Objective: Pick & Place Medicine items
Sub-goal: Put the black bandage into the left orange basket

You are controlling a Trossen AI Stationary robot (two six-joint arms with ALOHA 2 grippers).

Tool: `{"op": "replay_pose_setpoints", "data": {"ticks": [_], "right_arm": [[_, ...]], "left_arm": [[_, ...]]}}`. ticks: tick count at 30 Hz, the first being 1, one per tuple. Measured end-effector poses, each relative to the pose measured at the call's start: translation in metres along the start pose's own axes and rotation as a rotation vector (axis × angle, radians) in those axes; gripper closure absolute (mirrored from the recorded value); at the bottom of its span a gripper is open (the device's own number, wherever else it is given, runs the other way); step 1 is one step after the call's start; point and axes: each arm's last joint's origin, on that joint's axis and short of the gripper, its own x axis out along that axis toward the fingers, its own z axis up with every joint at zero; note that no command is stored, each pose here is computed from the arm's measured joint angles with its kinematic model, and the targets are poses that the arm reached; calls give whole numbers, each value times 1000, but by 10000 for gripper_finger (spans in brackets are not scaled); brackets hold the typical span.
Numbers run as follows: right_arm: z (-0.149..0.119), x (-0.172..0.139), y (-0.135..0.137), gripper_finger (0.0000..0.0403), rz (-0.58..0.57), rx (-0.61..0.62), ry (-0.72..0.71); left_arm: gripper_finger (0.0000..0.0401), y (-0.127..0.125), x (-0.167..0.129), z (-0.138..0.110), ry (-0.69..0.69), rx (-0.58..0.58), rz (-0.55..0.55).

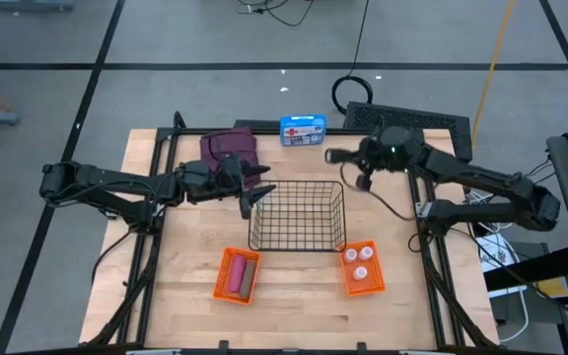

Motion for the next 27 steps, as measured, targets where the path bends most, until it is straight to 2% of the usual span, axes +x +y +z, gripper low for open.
{"op": "replay_pose_setpoints", "data": {"ticks": [5,9,12,20,23,27], "right_arm": [[15,0,43,373,112,-100,-104],[25,4,72,373,144,-191,-196],[28,11,87,373,154,-226,-231],[23,36,102,373,166,-256,-189],[18,44,107,373,177,-273,-155],[16,48,119,373,147,-361,-157]], "left_arm": [[132,-1,1,5,-19,-91,-2],[132,-6,7,19,10,-48,-6],[132,-12,19,27,100,-28,-6],[132,-33,70,44,372,123,-10],[132,-34,84,60,412,86,-14],[132,-24,100,65,511,3,2]]}}
